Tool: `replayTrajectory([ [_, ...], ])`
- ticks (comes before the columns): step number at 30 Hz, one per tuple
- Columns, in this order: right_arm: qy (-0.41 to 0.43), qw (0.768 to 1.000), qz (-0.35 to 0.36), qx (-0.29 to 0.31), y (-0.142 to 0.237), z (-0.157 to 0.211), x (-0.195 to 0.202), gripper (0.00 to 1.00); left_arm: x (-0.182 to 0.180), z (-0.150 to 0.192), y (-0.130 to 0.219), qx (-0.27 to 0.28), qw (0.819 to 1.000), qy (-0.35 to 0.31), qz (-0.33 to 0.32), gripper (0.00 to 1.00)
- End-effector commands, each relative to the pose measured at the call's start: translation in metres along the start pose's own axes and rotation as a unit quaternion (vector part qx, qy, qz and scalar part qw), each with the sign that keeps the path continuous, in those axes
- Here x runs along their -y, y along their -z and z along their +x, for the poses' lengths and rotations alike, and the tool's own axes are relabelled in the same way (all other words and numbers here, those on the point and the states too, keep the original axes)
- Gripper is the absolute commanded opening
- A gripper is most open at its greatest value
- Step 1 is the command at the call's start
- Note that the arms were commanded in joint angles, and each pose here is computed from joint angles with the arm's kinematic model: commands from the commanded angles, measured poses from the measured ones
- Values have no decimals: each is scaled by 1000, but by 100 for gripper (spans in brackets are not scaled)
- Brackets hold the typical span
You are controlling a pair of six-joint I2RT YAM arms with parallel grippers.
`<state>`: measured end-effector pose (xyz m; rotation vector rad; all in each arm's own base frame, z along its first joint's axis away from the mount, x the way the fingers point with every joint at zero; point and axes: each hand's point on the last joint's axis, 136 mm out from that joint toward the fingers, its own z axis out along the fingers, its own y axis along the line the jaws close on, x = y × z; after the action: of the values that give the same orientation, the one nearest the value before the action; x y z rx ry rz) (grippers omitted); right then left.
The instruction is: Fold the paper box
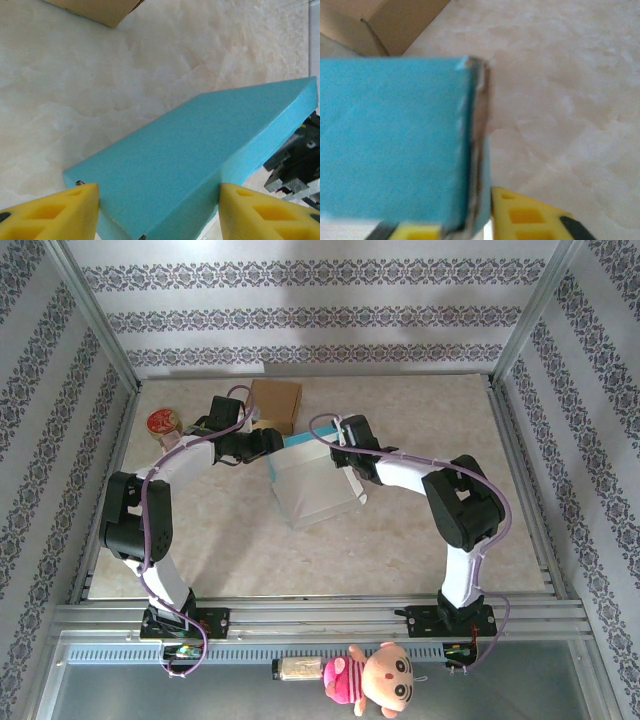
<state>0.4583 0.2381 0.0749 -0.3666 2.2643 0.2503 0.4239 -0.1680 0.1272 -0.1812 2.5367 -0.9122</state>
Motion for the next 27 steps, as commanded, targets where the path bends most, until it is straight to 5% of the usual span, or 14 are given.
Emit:
replayTrajectory([
  [1,4,1000,6,-4,-3,-3,2,11,-6,6,-3,-6,1000,-9,-5,63],
  [8,61,998,13,8,40,-19,5,0,24,-12,42,59,997,-43,8,84],
  [12,171,985,24,-13,104,-41,19,0,38,-31,107,143,985,-86,-44,85],
  [14,278,959,29,-42,141,-51,27,0,41,-42,144,194,970,-116,-86,85],
  [17,468,869,98,-125,189,-66,53,0,48,-50,194,257,943,-165,-131,84],
  [20,682,680,123,-241,208,-57,72,6,51,-52,223,299,923,-185,-155,84],
  [21,723,633,125,-245,205,-60,72,7,51,-51,228,306,920,-187,-157,84],
  [23,772,600,89,-192,189,-61,42,7,51,-47,231,313,919,-185,-154,84],
  [27,841,526,-9,-129,146,-7,-24,7,40,-33,225,308,924,-169,-151,84],
])
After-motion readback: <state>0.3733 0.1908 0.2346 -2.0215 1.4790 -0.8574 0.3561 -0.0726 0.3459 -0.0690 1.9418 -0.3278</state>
